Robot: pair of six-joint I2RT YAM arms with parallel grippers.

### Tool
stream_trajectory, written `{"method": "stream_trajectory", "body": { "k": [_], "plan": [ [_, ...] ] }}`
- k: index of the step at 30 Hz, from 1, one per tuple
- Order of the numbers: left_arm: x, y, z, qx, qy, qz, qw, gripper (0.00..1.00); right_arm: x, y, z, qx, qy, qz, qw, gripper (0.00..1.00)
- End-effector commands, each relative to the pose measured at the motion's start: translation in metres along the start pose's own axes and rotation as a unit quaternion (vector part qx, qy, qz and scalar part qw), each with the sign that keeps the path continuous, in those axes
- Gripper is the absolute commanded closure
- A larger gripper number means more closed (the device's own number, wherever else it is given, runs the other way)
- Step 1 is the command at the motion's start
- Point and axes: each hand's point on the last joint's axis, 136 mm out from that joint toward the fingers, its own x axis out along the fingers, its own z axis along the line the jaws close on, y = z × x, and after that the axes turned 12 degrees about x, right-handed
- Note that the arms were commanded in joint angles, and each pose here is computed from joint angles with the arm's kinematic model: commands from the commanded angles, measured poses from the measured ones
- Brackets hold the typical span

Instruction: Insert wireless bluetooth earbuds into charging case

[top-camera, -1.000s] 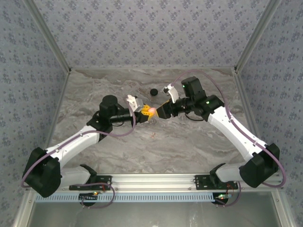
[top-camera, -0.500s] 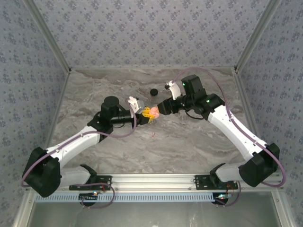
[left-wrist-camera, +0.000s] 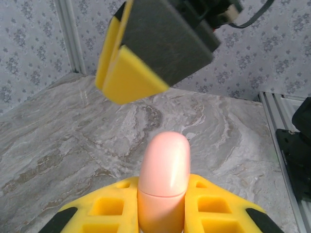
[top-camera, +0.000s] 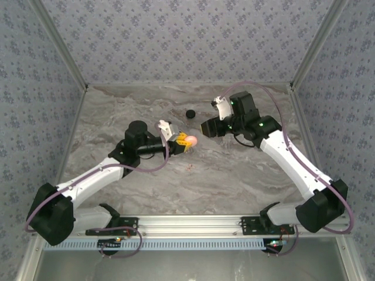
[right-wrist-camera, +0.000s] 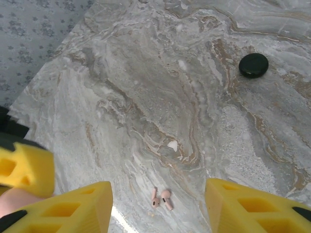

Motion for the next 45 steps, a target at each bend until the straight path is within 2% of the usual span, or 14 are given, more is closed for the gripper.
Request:
{"method": "stream_trajectory", "body": {
  "k": [1,8,21,34,37,45],
  "plan": [
    [0.002,-0.005,0.010,-0.004,-0.025,-0.008,1.000,0.86,-0.012,0.009,0.023,-0.029,-0.055,0.008,0.998,0.46],
    [0.006,-0.012,0.009,-0.011,-0.008,-0.018,1.000,0.86,-0.012,0.028,0.049,-0.071,-0.110,0.041,0.991,0.43],
    [0.003,-0.030,0.000,-0.016,0.022,-0.044,0.999,0.87,0.007,0.039,0.035,-0.068,-0.073,0.075,0.992,0.41],
    [-0.001,-0.036,-0.017,0.000,0.065,-0.057,0.996,0.88,0.010,0.019,0.008,-0.028,-0.013,0.040,0.999,0.42],
    [-0.002,-0.038,-0.020,0.005,0.071,-0.061,0.996,0.88,0.010,0.013,0.009,-0.027,-0.018,0.027,0.999,0.42],
    [-0.002,-0.041,-0.023,0.012,0.077,-0.064,0.995,0.88,0.013,0.016,0.012,-0.026,-0.031,0.039,0.998,0.42]
  ]
}}
